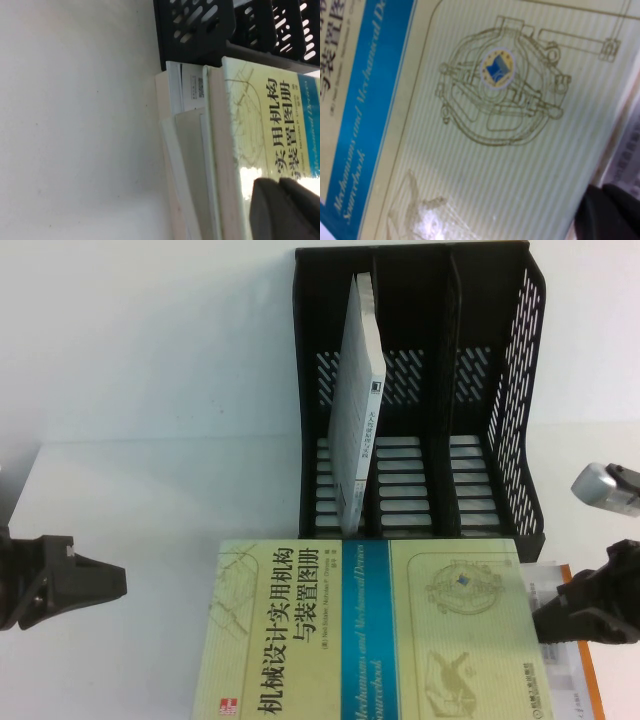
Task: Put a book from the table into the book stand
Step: Push book with right arm
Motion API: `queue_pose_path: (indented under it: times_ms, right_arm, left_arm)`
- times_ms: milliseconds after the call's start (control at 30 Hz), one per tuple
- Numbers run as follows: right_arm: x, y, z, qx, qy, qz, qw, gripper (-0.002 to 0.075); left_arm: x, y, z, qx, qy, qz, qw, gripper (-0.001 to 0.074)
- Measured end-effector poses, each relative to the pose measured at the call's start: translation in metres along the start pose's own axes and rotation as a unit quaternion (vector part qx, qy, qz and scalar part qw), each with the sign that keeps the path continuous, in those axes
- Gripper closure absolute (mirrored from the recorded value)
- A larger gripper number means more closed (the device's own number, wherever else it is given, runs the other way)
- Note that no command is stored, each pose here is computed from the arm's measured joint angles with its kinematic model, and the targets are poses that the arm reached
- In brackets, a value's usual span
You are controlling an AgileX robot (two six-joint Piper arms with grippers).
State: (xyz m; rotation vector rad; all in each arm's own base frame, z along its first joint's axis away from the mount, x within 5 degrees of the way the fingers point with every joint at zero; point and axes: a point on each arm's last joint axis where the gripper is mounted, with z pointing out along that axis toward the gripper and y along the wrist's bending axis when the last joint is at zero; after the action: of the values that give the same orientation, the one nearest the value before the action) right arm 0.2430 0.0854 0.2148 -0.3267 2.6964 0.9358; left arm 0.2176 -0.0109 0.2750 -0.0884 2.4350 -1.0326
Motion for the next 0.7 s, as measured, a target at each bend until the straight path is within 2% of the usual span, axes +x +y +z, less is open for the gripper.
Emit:
queue_pose_path:
  times_ms: [167, 267, 333, 433, 567, 633, 700]
  right_arm:
    - [0.000, 0.002, 0.003, -0.004, 0.003, -0.002, 1.000, 0.0729]
    - [0.000, 0.003, 0.003, -0.004, 0.003, -0.002, 1.000, 0.0729]
    - [0.000, 0.003, 0.003, -0.005, 0.002, -0.002, 1.000, 0.0729]
    - [0.000, 0.003, 0.003, -0.005, 0.002, -0.003, 1.000, 0.0729]
    - [0.000, 0.003, 0.003, -0.006, 0.004, -0.003, 1.000, 0.0729]
    - [0.001, 0.003, 0.003, -0.008, 0.007, -0.003, 1.000, 0.0729]
    - [0.002, 0.004, 0.003, -0.013, 0.013, -0.003, 1.000, 0.0729]
  left_arm:
    - [0.001, 0.003, 0.000, -0.019, 0.006, -0.014, 1.000, 0.0739]
    - [0.001, 0.008, 0.000, -0.041, 0.004, -0.052, 0.998, 0.0734]
    - [0.000, 0.012, 0.002, -0.048, 0.009, -0.069, 0.996, 0.0705]
    - [0.000, 0.019, 0.009, -0.046, 0.027, -0.092, 0.994, 0.0610]
    - [-0.003, 0.030, 0.020, -0.041, 0.048, -0.124, 0.990, 0.0390]
    - [-0.004, 0.032, 0.024, -0.027, 0.051, -0.137, 0.989, 0.0284]
    - [-0.006, 0.031, 0.027, 0.001, 0.055, -0.141, 0.988, 0.0231]
